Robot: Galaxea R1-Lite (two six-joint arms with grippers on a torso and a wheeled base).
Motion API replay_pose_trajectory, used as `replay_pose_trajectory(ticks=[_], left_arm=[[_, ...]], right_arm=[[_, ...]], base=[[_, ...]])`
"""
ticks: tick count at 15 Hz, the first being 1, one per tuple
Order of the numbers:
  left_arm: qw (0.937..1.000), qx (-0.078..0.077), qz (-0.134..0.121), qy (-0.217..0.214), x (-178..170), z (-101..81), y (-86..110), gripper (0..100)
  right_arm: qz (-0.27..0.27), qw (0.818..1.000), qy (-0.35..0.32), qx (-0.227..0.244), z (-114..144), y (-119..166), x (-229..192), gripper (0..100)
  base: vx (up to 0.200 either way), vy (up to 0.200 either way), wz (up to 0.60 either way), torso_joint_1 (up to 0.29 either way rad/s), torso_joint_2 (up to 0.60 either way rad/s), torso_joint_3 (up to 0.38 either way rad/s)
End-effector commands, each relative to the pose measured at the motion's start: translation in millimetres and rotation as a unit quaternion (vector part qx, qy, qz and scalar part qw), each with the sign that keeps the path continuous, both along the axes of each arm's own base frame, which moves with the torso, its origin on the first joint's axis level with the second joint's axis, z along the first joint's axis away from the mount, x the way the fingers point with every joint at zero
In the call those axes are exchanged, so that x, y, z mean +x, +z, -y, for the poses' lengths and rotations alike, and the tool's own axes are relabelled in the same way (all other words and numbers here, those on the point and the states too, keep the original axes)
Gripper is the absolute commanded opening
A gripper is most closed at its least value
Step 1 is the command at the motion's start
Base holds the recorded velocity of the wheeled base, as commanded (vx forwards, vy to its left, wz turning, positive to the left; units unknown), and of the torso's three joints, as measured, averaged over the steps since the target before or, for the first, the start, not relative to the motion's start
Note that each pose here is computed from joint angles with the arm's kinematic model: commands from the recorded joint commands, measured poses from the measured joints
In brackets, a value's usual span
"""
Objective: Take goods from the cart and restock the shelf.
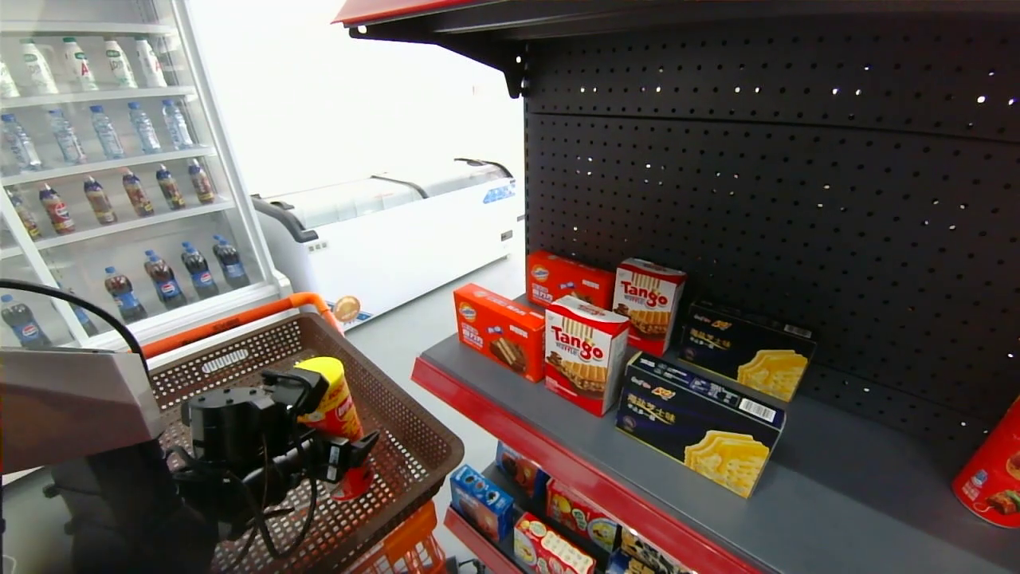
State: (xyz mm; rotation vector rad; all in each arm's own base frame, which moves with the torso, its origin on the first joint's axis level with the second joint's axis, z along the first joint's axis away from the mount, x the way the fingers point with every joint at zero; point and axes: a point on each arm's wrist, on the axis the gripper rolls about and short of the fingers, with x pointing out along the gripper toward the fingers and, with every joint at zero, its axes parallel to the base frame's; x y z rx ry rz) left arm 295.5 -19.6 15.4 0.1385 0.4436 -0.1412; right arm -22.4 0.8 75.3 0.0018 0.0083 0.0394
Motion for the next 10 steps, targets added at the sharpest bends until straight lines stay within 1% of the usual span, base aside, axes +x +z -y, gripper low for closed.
replay_pose_trajectory(ticks=[1,4,5,7,8,9,10], left_arm=[[1.0,0.001,-0.001,-0.002,10.8,1.3,-9.7,100],[0.9998,-0.001,0.019,-0.001,24.4,1.7,-8.3,100],[0.9997,0.002,0.024,0.006,30.0,0.7,-6.6,100],[0.9996,0.009,0.016,0.021,28.2,-1.1,-7.6,100],[0.9996,0.012,0.013,0.021,27.7,-1.1,-6.2,100],[0.9996,0.009,0.016,0.021,28.3,0.8,-0.5,100],[0.9995,0.007,0.026,0.019,28.2,2.3,8.0,100]], right_arm=[[0.0,1.0,0.0,0.0,0.0,0.0,0.1,100],[0.0,1.0,0.0,0.0,0.0,0.0,0.0,100],[0.0,1.0,0.0,0.0,0.0,0.0,0.1,100],[0.0,1.0,0.0,0.0,0.0,0.0,0.0,100],[0.0,1.0,0.0,0.0,0.0,0.0,0.0,100],[0.0,1.0,0.0,0.0,0.0,0.0,0.1,100],[0.0,1.0,0.0,0.0,0.0,0.0,0.0,100]], base=[[0.0,0.0,0.0,0.0,0.0,0.0],[0.0,0.0,0.0,0.0,0.0,0.0],[0.0,0.0,0.0,0.0,0.0,0.0],[0.0,0.0,0.0,0.0,0.0,0.0],[0.0,0.0,0.0,0.0,0.0,0.0],[0.0,0.0,0.0,0.0,0.0,0.0],[0.0,0.0,0.0,0.0,0.0,0.0]])
